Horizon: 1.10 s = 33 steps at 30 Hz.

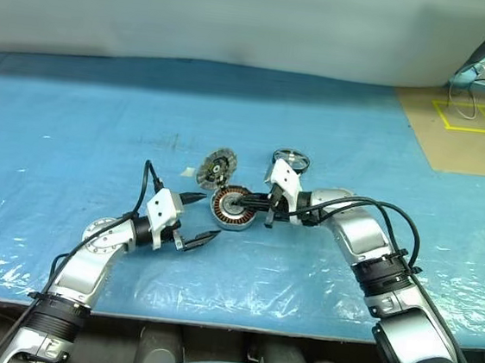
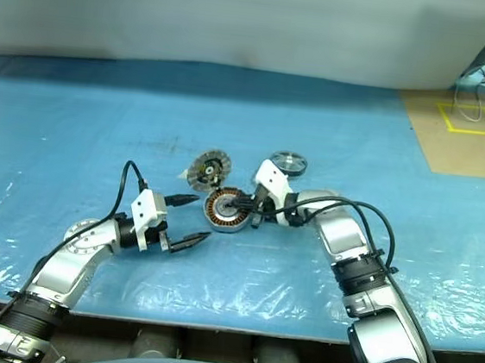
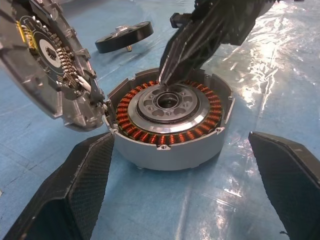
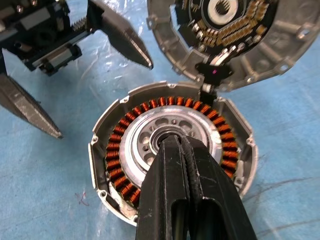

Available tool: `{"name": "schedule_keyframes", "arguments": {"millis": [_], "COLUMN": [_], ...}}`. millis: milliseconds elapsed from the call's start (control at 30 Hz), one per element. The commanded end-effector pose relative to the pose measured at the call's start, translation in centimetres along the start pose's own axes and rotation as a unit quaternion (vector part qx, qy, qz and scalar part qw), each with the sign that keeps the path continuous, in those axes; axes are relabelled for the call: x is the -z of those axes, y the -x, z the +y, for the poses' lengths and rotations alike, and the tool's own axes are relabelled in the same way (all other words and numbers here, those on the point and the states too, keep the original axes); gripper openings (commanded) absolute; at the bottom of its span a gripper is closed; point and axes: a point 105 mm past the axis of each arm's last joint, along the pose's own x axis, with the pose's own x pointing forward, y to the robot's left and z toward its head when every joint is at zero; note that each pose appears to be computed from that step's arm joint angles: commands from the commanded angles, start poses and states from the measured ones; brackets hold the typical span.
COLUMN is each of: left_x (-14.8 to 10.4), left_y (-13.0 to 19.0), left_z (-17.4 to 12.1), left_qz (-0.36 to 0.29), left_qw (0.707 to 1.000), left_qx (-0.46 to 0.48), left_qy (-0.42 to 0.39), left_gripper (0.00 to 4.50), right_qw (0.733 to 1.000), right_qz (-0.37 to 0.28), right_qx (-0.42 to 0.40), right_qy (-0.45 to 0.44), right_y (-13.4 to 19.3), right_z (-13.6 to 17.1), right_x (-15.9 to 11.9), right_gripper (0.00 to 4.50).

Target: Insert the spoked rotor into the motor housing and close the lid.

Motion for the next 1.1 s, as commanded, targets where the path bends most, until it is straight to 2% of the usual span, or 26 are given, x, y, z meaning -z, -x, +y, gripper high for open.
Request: {"name": "schedule_keyframes", "arguments": {"millis": [33, 200, 267, 433, 733, 800, 933, 1100], "left_x": [-0.5, -0.6, -0.7, -0.8, -0.8, -0.7, -0.7, -0.9], "left_y": [0.3, 0.4, 0.4, 0.3, 0.1, 0.1, 0.0, -0.1], "left_z": [0.2, 0.3, 0.3, 0.3, 0.3, 0.2, 0.2, 0.1], "left_qz": [-0.012, -0.012, -0.012, -0.013, -0.014, -0.014, -0.015, -0.020], "left_qw": [1.000, 1.000, 1.000, 1.000, 1.000, 1.000, 1.000, 1.000], "left_qx": [-0.004, -0.002, -0.002, 0.000, -0.003, -0.003, -0.004, 0.000], "left_qy": [-0.009, -0.010, -0.010, -0.009, -0.009, -0.008, -0.008, -0.005], "left_gripper": [4.50, 4.50, 4.50, 4.50, 4.50, 4.50, 4.50, 4.50], "right_qw": [0.999, 0.998, 0.996, 0.980, 0.972, 0.973, 0.992, 0.996], "right_qz": [-0.008, 0.009, 0.034, 0.136, 0.206, 0.196, 0.060, -0.051], "right_qx": [-0.005, -0.006, -0.010, -0.015, -0.039, -0.048, -0.051, -0.022], "right_qy": [0.038, 0.063, 0.081, 0.143, 0.106, 0.109, 0.101, 0.068], "right_y": [0.1, -0.2, -0.5, -0.7, 0.5, 0.6, 0.1, 1.2], "right_z": [-0.1, -0.1, -0.1, -0.4, -0.1, 0.1, 0.7, -0.6], "right_x": [-1.2, -1.1, -0.5, 3.2, 6.7, 6.4, 1.0, -3.9], "right_gripper": [0.04, 0.04, 0.04, 0.04, 0.04, 0.04, 0.04, 0.04]}}
